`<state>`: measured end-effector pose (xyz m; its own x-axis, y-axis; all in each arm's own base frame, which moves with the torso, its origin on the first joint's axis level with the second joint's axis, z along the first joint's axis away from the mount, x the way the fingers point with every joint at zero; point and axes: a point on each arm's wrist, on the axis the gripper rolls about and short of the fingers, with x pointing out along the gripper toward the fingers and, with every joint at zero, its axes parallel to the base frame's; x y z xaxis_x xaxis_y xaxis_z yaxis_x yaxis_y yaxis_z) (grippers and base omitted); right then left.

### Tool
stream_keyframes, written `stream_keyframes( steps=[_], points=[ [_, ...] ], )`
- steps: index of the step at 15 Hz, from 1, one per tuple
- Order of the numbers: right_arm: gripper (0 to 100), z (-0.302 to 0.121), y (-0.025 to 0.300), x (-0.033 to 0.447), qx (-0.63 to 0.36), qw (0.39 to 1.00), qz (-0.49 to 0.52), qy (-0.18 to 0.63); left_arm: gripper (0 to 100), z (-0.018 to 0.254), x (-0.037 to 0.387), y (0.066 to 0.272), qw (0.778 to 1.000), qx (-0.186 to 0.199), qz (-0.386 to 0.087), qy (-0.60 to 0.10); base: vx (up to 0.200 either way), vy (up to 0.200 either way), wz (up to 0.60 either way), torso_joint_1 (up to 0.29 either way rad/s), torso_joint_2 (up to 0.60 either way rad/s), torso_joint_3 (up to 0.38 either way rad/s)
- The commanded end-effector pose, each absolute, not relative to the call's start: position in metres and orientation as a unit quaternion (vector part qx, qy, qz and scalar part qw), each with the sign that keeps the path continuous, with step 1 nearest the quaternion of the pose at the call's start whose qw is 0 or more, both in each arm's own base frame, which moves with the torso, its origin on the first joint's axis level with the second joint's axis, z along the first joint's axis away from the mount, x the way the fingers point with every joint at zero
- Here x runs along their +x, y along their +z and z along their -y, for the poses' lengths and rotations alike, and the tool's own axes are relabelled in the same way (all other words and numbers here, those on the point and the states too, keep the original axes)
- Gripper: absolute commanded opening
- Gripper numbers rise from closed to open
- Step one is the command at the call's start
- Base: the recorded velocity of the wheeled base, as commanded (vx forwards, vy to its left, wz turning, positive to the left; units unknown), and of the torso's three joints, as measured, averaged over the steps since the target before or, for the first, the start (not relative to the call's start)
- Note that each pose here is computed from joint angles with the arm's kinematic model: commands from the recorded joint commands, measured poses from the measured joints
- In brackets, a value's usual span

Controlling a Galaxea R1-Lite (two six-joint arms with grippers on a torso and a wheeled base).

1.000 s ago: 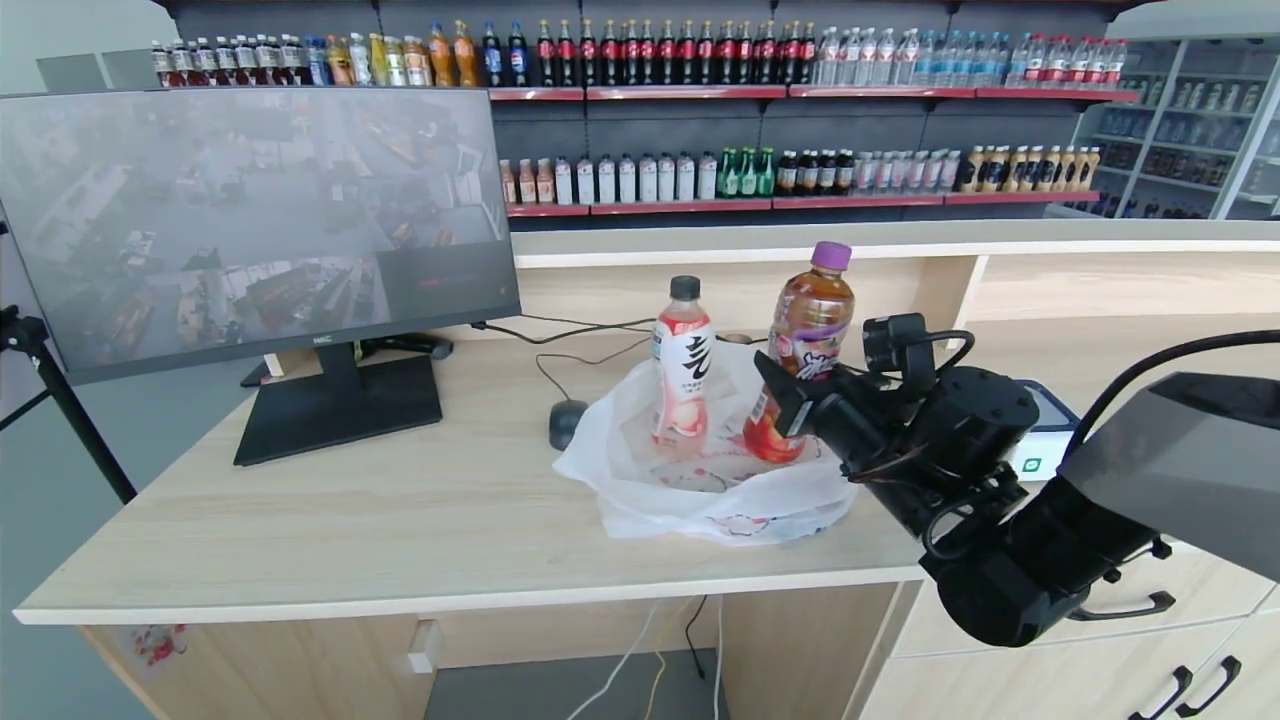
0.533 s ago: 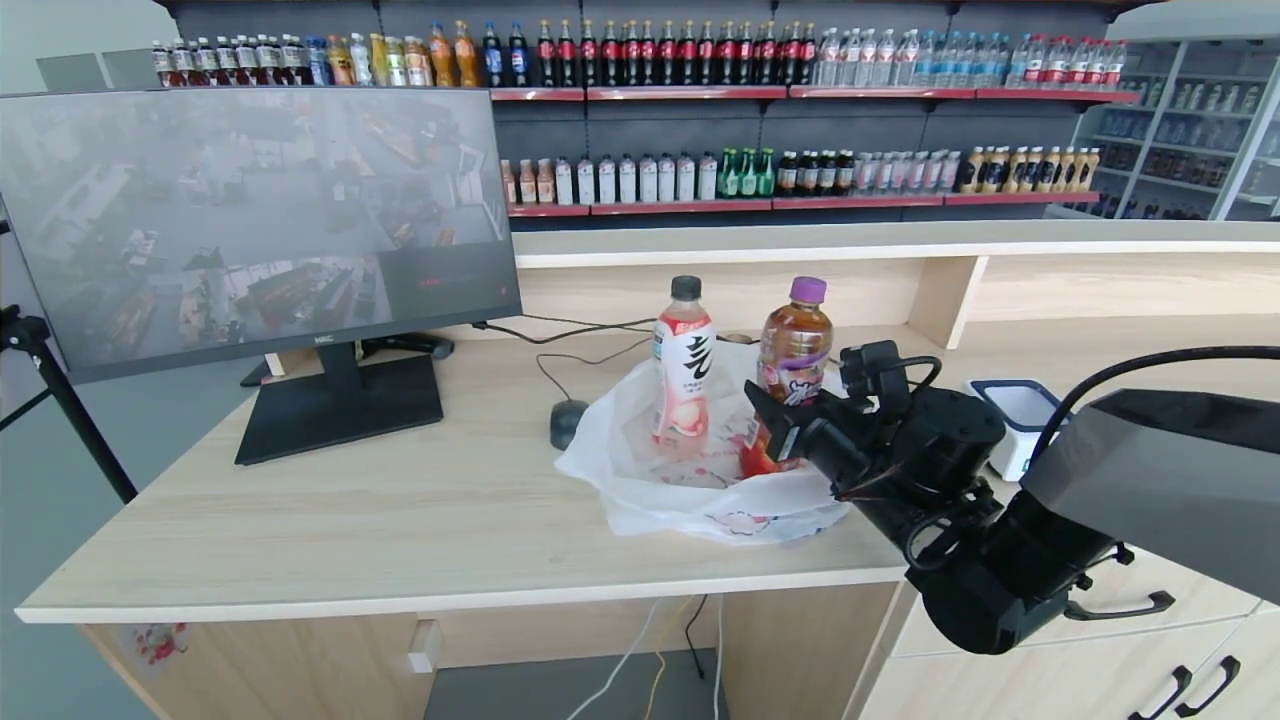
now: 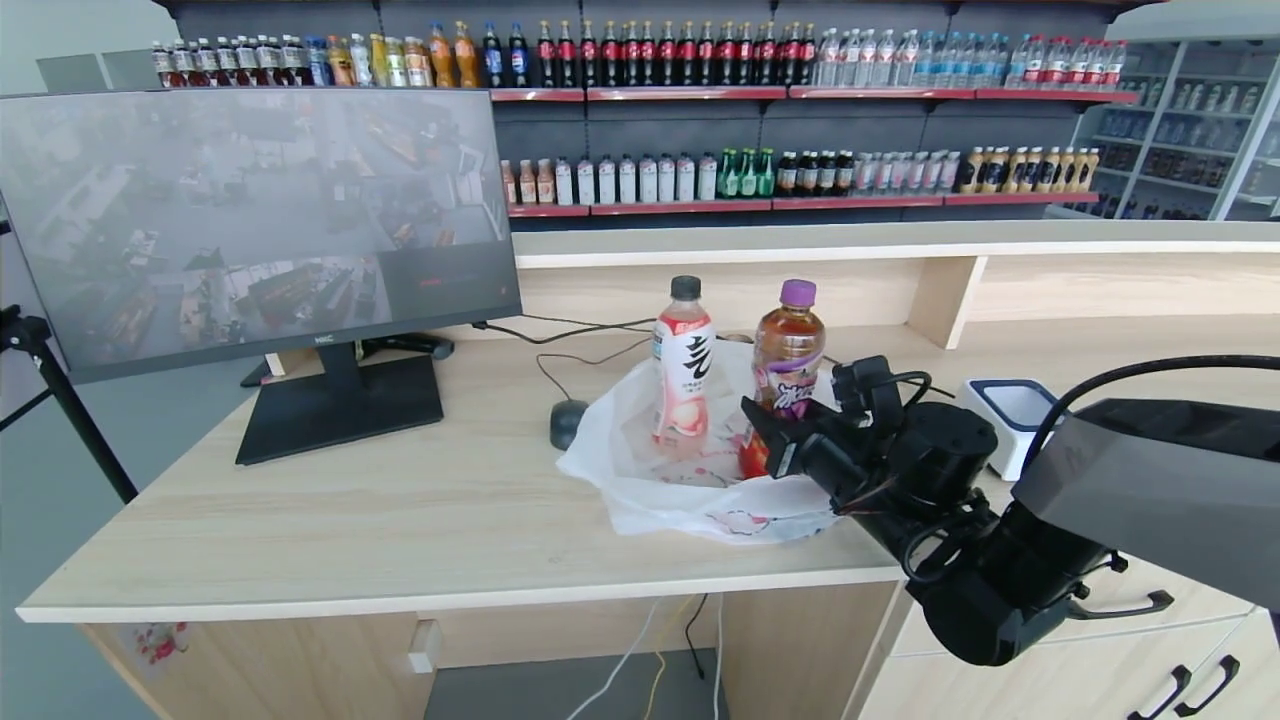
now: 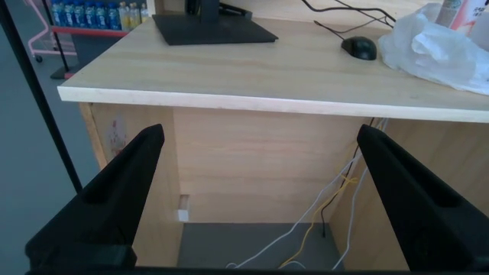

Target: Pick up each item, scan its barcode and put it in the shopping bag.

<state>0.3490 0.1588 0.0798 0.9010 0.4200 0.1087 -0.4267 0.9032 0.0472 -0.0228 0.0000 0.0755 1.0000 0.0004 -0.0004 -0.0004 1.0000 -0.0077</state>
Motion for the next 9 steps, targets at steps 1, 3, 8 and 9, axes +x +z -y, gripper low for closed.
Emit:
stream_keyframes(
  steps=[1,3,8,9],
  points=[
    [0,-0.1595,0.0781,0.349,0.035,0.974,0.046,0.218,100,0.0,-0.0228,0.0755,1.0,-0.004,0.0,0.001,0.0,0.0,0.0,0.0,0.0,0.0],
    [0,-0.1611,0.0775,0.3484,0.035,0.974,0.045,0.22,100,0.0,-0.0228,0.0755,1.0,-0.004,0.0,0.0,0.0,0.0,0.0,0.0,0.0,0.0],
    [0,-0.1608,0.0752,0.3464,0.033,0.974,0.039,0.221,100,0.0,-0.0228,0.0755,1.0,-0.004,0.0,0.0,0.0,0.0,0.0,0.0,0.0,0.0],
    [0,-0.1606,0.0746,0.346,0.033,0.974,0.037,0.221,100,0.0,-0.0228,0.0755,1.0,-0.004,0.0,0.0,0.0,0.0,0.0,0.0,0.0,0.0]
  ],
)
